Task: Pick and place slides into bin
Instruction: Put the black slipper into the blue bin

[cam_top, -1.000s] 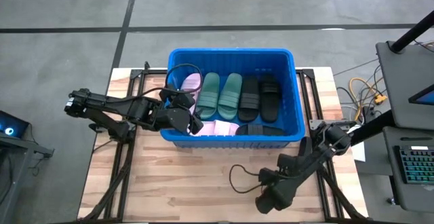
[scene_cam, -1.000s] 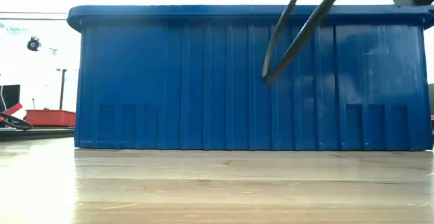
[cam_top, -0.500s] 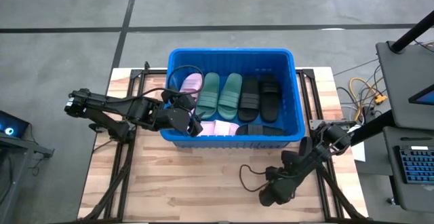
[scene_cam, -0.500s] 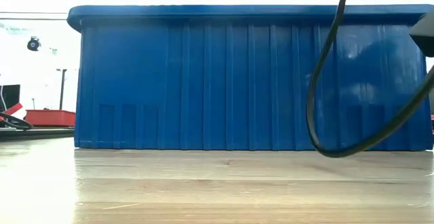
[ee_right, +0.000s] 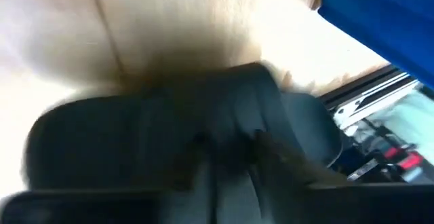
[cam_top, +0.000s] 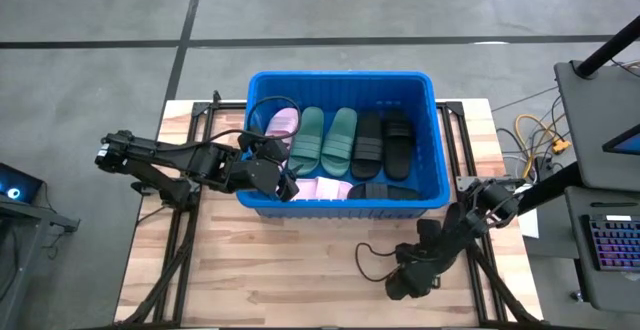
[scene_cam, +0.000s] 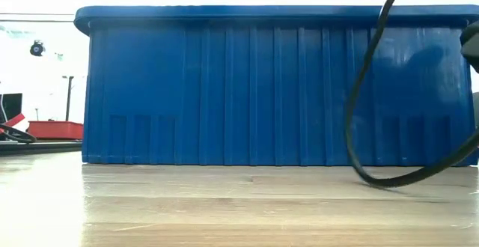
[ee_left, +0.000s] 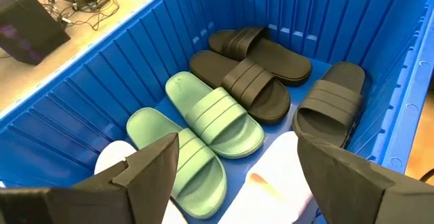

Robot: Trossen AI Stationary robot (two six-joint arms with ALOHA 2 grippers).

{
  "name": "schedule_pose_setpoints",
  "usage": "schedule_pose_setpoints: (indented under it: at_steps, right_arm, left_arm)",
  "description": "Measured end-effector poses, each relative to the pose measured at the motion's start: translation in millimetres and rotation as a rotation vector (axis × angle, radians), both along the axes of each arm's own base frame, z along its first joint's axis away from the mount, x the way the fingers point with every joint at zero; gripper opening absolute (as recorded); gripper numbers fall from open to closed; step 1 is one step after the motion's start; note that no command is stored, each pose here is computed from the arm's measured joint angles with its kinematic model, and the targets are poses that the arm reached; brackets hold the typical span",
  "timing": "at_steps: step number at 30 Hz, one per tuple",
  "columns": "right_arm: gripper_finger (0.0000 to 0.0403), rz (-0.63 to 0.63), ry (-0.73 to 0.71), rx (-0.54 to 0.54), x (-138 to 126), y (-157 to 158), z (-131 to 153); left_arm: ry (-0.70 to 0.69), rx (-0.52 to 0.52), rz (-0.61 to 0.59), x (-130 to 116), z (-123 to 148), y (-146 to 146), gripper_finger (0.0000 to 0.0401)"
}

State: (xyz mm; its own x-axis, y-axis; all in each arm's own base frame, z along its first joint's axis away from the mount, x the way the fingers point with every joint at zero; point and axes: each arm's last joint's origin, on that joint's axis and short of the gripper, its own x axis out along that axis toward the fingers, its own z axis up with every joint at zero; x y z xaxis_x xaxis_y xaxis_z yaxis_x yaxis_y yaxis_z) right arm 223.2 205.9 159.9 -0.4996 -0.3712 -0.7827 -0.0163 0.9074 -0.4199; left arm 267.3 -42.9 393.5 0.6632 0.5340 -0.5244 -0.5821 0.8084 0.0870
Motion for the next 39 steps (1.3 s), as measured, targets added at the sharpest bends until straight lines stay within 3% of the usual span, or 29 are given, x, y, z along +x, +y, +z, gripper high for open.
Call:
schedule_pose_setpoints:
  at_steps: [2, 5, 12, 17, 19, 23, 30, 39]
  right_arm:
    - [0.0046, -0.037, -0.026, 0.022, 0.6, 1.3, 10.5]
    - [0.0017, -0.162, -0.112, 0.09, 1.3, 4.2, 40.7]
    - [0.001, -0.622, -0.418, 0.303, -13.5, 2.8, 156.2]
    - [0.0009, -0.951, -0.836, 0.404, -29.6, -14.1, 244.3]
    - [0.0009, -1.016, -1.001, 0.418, -29.9, -23.6, 266.5]
    - [0.0009, -1.028, -1.22, 0.402, -16.4, -43.1, 289.7]
    - [0.0008, -0.847, -1.329, 0.407, 14.6, -63.8, 311.0]
    - [0.0008, -0.764, -1.523, 0.299, 12.4, -91.1, 332.6]
  left_arm:
    - [0.0, 0.0, 0.0, 0.0, 0.0, 0.0, 0.0283]
    - [0.0, 0.0, 0.0, 0.0, 0.0, 0.0, 0.0283]
    - [0.008, 0.009, -0.008, 0.0, 0.0, 0.0, 0.0283]
    - [0.016, 0.021, -0.017, 0.1, 0.1, 0.0, 0.0283]
    - [0.016, 0.023, -0.016, 0.1, 0.1, 0.0, 0.0283]
    - [0.018, 0.026, -0.015, 0.1, 0.1, 0.4, 0.0283]
    - [0.009, 0.019, -0.019, -3.2, 2.7, 1.0, 0.0283]
    - [-0.036, -0.018, -0.036, -16.3, 13.2, 3.4, 0.0283]
